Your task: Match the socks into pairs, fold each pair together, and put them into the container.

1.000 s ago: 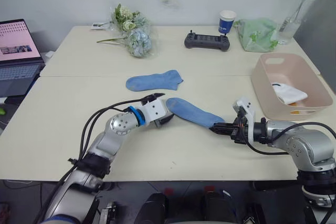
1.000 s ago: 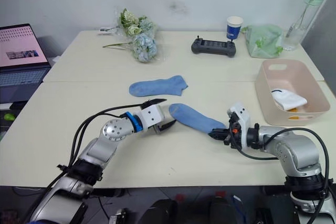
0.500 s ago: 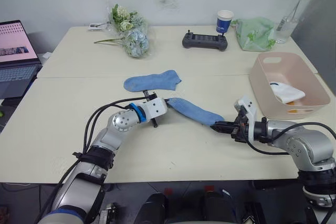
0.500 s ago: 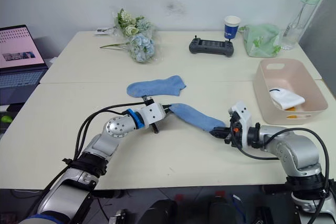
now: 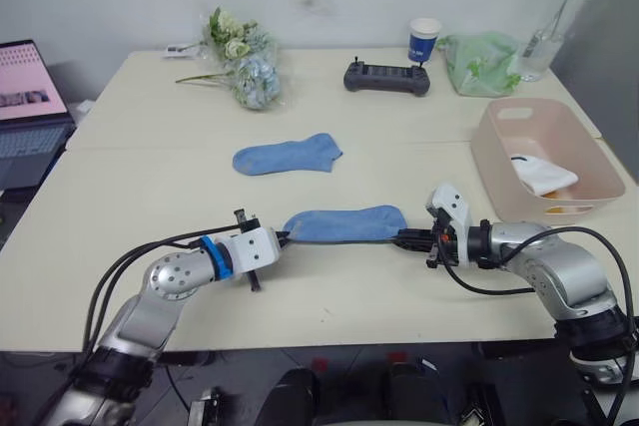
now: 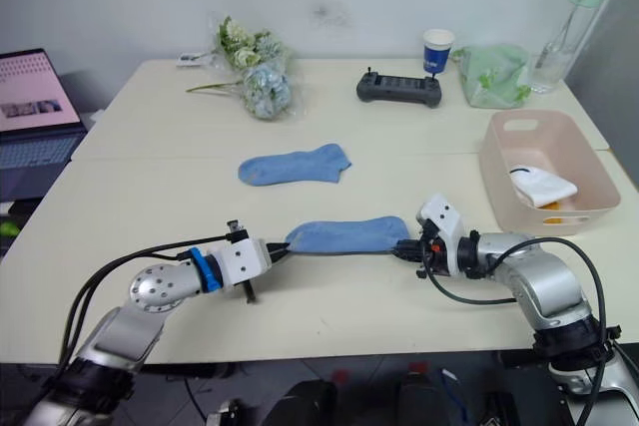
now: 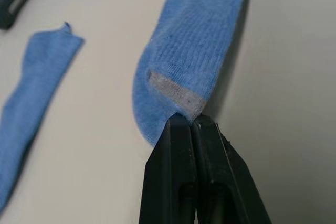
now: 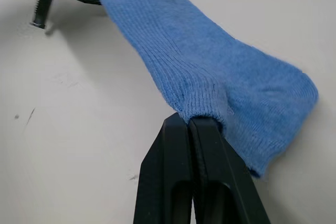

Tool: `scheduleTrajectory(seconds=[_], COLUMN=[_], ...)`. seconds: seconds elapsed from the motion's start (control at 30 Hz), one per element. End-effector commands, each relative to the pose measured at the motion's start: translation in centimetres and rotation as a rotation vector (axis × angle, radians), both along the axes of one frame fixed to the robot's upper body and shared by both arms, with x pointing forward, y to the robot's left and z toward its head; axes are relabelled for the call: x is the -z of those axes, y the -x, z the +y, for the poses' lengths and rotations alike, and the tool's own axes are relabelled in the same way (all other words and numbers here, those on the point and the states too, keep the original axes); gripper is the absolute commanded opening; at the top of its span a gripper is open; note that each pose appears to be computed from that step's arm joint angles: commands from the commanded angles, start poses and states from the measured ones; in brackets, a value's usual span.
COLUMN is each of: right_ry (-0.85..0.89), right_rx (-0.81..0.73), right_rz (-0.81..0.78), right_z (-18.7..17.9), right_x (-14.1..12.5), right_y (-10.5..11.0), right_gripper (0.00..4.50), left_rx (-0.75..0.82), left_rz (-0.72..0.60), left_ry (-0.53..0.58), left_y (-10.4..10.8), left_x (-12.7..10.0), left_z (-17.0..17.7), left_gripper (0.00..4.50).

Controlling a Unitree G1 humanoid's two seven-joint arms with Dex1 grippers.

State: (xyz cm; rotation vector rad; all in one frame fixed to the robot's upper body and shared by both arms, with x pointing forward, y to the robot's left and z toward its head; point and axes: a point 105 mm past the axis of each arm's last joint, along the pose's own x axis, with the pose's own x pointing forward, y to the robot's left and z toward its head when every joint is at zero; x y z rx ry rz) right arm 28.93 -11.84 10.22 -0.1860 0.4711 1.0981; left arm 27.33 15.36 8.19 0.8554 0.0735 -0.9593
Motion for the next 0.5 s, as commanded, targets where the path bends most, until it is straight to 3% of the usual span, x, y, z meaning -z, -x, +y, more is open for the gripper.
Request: scheduleTrajectory(seconds=[0.03, 0.23, 0.27, 0.3, 0.47, 0.5], right_ry=[0.007, 0.060, 0.059, 0.055, 0.107, 0.135], right_rx=[-0.071, -0.138, -0.142, -0.148, -0.201, -0.221], right_rz=[0.015, 0.118, 0.120, 0.123, 0.110, 0.097], right_z=[-0.2, -0.9, -0.9, -0.8, -1.8, -2.3], right_x=[-0.8, 0.5, 0.4, 0.3, -0.4, -0.4], right_y=[1.6, 4.3, 4.5, 4.6, 5.3, 5.5], right_gripper=[0.00, 0.00, 0.48, 0.63, 2.34, 2.34], left_rx=[0.013, -0.027, -0.030, -0.033, -0.038, -0.039], left_rz=[0.000, 0.040, 0.038, 0.035, 0.019, 0.019], left_ry=[0.003, -0.020, -0.030, -0.036, -0.056, -0.061], left_y=[2.0, 3.5, 3.4, 3.3, 2.8, 2.8], left_x=[-1.2, 0.3, 0.4, 0.5, 0.4, 0.4], left_z=[-0.8, -0.8, -0.7, -0.6, 0.2, 0.5], left_gripper=[0.02, 0.02, 0.00, 0.00, 0.00, 0.00])
